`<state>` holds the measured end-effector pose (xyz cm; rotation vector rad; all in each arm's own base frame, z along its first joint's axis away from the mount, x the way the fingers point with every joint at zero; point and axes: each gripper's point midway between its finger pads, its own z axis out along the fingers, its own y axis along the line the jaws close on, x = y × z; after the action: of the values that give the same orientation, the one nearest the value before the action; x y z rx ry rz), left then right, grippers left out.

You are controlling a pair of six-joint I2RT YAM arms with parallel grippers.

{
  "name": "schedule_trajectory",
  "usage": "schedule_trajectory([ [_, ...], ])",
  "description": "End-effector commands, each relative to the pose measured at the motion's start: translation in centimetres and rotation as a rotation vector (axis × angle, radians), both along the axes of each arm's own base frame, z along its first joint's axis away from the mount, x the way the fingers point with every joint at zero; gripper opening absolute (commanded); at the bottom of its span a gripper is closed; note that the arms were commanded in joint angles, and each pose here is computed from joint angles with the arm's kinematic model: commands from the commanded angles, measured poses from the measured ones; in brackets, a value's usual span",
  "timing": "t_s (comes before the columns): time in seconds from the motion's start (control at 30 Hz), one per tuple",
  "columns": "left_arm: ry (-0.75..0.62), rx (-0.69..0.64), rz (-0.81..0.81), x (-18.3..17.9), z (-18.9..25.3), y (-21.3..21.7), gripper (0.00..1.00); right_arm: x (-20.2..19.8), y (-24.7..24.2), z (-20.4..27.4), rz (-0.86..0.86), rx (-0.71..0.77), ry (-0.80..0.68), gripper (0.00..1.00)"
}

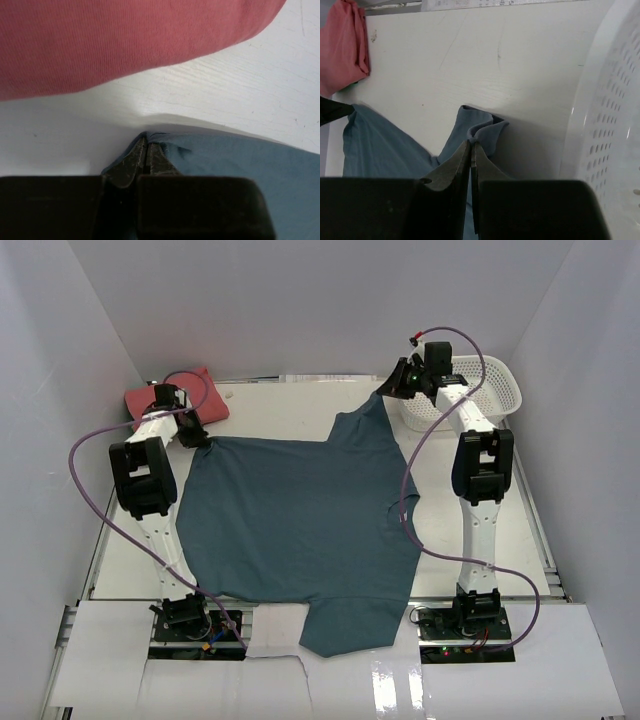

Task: Fold and stack the t-shirts
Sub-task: Flatten out the tshirt

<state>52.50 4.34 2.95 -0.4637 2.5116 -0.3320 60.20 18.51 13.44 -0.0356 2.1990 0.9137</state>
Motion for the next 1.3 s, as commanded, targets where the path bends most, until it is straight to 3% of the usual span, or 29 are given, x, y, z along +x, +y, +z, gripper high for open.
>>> schedule_trajectory([
  [0.0,-0.038,0.008,0.001,-0.9,3.4,0.1,0.0,-1.3,0.3,7.7,0.051,0.012,-0.153,0.08],
  [0.47,-0.031,0.012,0.009,-1.7,5.0,0.0,0.0,-6.4,0.6,11.1,0.115,0.001,-0.143,0.08],
  [1.27,-0.105,0.038,-0.015,-1.0,10.6,0.2,0.0,-9.5,1.2,8.7,0.146,-0.013,-0.071,0.08],
])
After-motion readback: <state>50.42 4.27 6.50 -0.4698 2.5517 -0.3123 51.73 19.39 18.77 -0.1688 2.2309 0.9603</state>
